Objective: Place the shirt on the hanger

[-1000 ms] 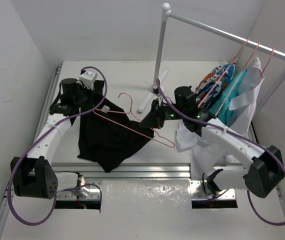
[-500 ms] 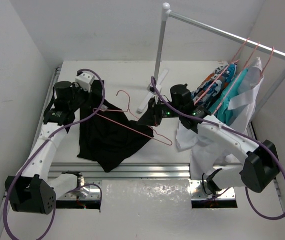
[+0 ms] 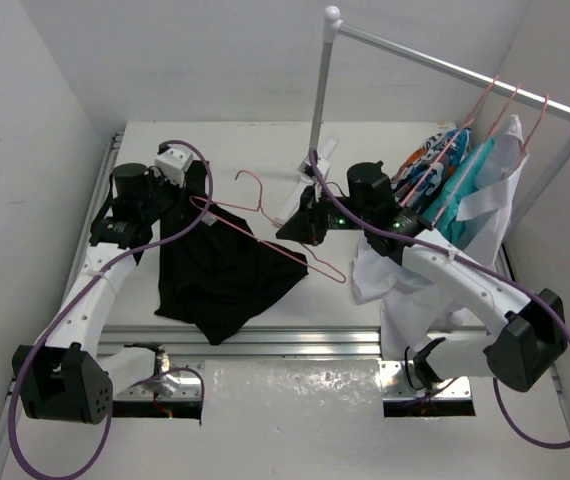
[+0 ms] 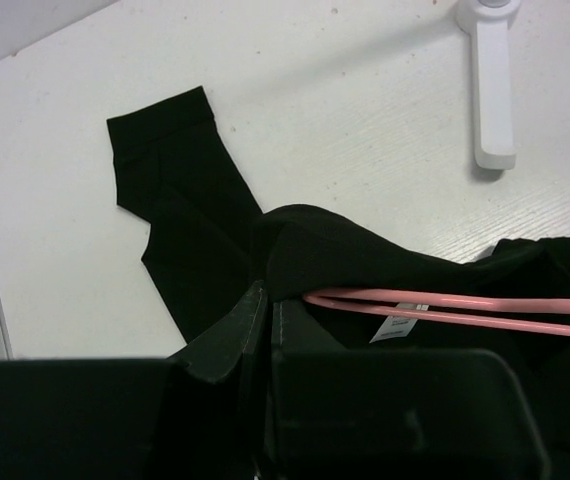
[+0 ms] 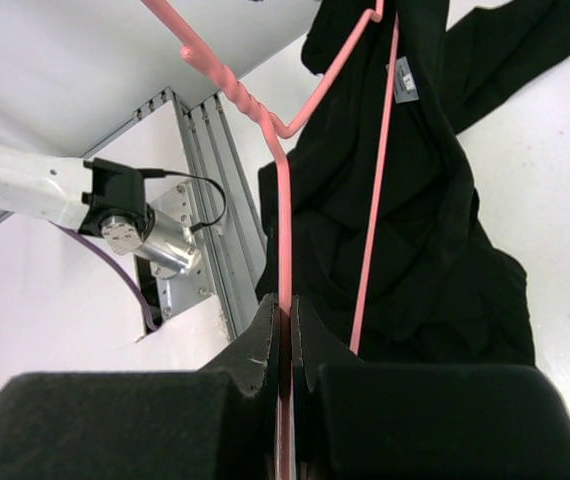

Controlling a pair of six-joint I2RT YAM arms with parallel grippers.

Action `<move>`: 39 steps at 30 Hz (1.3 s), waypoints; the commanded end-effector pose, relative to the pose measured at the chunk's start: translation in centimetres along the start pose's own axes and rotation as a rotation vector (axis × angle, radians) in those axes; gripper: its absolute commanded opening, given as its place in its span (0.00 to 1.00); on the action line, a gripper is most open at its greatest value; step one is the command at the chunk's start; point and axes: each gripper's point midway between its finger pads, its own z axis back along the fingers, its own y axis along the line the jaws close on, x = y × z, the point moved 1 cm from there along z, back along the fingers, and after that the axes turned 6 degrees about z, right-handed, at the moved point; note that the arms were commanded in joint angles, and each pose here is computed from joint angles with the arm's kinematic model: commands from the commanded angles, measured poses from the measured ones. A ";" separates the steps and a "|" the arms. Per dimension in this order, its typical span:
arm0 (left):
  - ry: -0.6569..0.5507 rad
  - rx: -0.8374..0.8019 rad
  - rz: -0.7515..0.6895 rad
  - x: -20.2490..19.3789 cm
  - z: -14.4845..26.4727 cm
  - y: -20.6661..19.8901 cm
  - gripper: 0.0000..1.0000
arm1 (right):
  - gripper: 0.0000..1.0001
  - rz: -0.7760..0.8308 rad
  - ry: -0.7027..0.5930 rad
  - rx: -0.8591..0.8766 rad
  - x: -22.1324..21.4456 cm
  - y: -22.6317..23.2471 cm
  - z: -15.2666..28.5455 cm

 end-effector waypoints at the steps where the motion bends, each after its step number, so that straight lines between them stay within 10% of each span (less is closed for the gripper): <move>1: -0.063 -0.029 -0.012 1.8 0.3 -0.5 0.00 | 0.00 0.030 -0.047 0.031 2.2 0.3 -0.7; 39: -0.196 -0.624 -0.098 8.3 9.3 -12.1 0.00 | 0.00 0.088 -0.326 0.055 8.1 -3.9 -6.8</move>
